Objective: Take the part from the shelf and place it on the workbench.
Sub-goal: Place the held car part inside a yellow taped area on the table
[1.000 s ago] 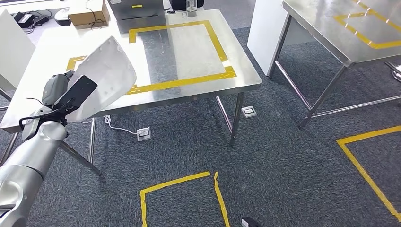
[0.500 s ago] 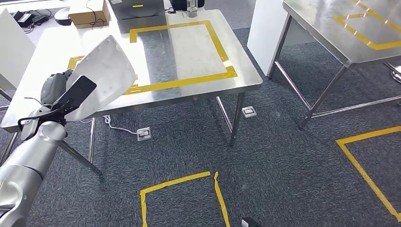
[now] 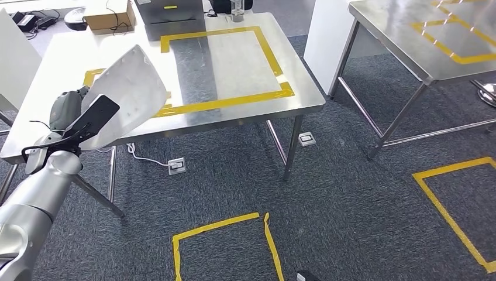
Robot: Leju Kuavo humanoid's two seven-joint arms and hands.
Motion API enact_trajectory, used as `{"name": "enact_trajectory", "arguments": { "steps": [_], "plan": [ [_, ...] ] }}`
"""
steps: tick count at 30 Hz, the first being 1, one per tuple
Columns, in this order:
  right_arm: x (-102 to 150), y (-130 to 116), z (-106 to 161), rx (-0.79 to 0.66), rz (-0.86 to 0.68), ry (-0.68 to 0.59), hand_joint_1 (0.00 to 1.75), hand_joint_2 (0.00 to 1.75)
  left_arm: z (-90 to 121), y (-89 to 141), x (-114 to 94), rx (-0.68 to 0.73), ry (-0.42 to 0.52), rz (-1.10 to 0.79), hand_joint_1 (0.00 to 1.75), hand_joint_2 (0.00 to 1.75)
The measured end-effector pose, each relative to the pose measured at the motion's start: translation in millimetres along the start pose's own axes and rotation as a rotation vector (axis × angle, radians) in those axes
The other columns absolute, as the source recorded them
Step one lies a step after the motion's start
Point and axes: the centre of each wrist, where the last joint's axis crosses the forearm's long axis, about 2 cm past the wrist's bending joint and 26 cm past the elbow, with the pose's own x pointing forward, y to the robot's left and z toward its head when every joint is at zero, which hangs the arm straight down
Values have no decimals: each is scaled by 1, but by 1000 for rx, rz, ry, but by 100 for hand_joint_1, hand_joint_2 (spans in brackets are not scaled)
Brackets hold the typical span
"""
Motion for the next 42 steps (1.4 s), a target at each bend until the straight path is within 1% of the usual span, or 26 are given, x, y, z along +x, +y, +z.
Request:
{"name": "enact_trajectory", "arguments": {
  "steps": [11, 16, 26, 32, 42],
  "plan": [
    [0, 1, 0, -3, -4, 3, 0, 0, 0, 3, -2, 7, -3, -6, 175, 175],
    [-1, 1, 0, -2, -7, 5, 0, 0, 3, 0, -5, -1, 2, -5, 175, 175],
    [0, 1, 0, -3, -10, 0, 0, 0, 2, 4, -6, 7, -3, -11, 175, 175],
    [-1, 1, -1, -7, -4, 4, 0, 0, 6, -1, -10, -3, -2, -10, 175, 175],
    [-1, 0, 0, -10, -7, 1, 0, 0, 8, 0, -14, -3, 4, -17, 175, 175]
  ]
}}
